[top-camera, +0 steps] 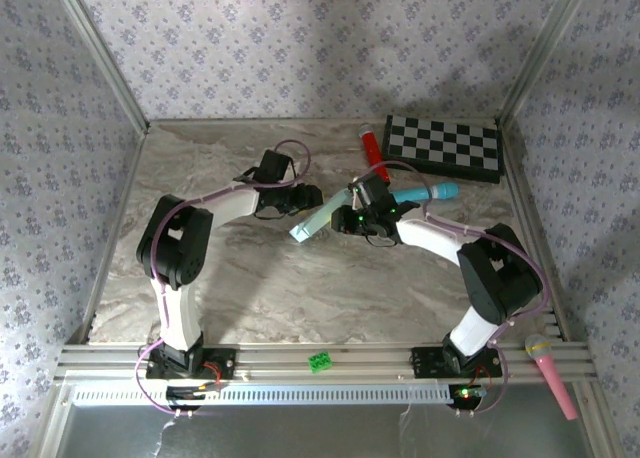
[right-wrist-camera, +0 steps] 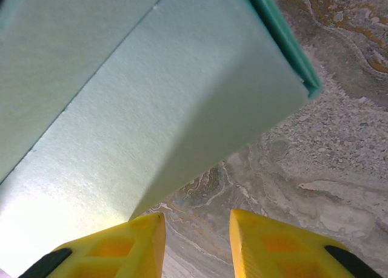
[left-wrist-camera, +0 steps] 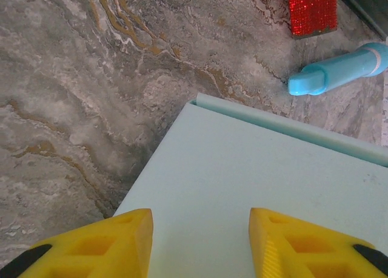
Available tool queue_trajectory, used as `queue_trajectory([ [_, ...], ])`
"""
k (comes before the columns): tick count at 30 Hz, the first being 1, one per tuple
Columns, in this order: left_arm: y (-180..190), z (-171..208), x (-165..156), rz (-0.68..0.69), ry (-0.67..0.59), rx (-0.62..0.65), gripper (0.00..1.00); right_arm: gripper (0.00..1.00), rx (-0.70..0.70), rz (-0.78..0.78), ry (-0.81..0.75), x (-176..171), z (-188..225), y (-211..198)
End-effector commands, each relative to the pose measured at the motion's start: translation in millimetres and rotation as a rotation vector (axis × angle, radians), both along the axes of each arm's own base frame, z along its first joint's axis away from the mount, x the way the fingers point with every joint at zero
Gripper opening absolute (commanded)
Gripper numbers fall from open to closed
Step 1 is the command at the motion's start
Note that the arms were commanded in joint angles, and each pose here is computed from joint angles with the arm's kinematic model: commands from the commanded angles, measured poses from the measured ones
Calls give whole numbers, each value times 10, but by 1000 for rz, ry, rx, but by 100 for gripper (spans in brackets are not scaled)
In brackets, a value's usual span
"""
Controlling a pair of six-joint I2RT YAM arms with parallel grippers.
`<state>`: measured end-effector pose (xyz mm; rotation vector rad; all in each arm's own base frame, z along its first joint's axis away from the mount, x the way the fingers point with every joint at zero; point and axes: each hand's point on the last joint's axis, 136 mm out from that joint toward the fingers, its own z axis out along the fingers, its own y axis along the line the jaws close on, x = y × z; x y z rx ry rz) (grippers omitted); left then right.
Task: Fold the paper box
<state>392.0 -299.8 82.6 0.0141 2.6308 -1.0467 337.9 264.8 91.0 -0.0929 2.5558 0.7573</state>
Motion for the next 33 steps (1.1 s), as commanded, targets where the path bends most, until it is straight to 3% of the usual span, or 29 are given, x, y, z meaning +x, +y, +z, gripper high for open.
queue_trajectory([
  [1, 51, 53, 2, -5, -7, 36, 45, 36, 28, -10, -40, 98, 150, 72],
  [17, 317, -147, 85, 72, 40, 45, 43, 39, 44, 15, -106, 373, 409, 246],
  [33, 193, 181, 160, 7, -11, -7, 44, 38, 12, -18, -71, 231, 271, 58],
])
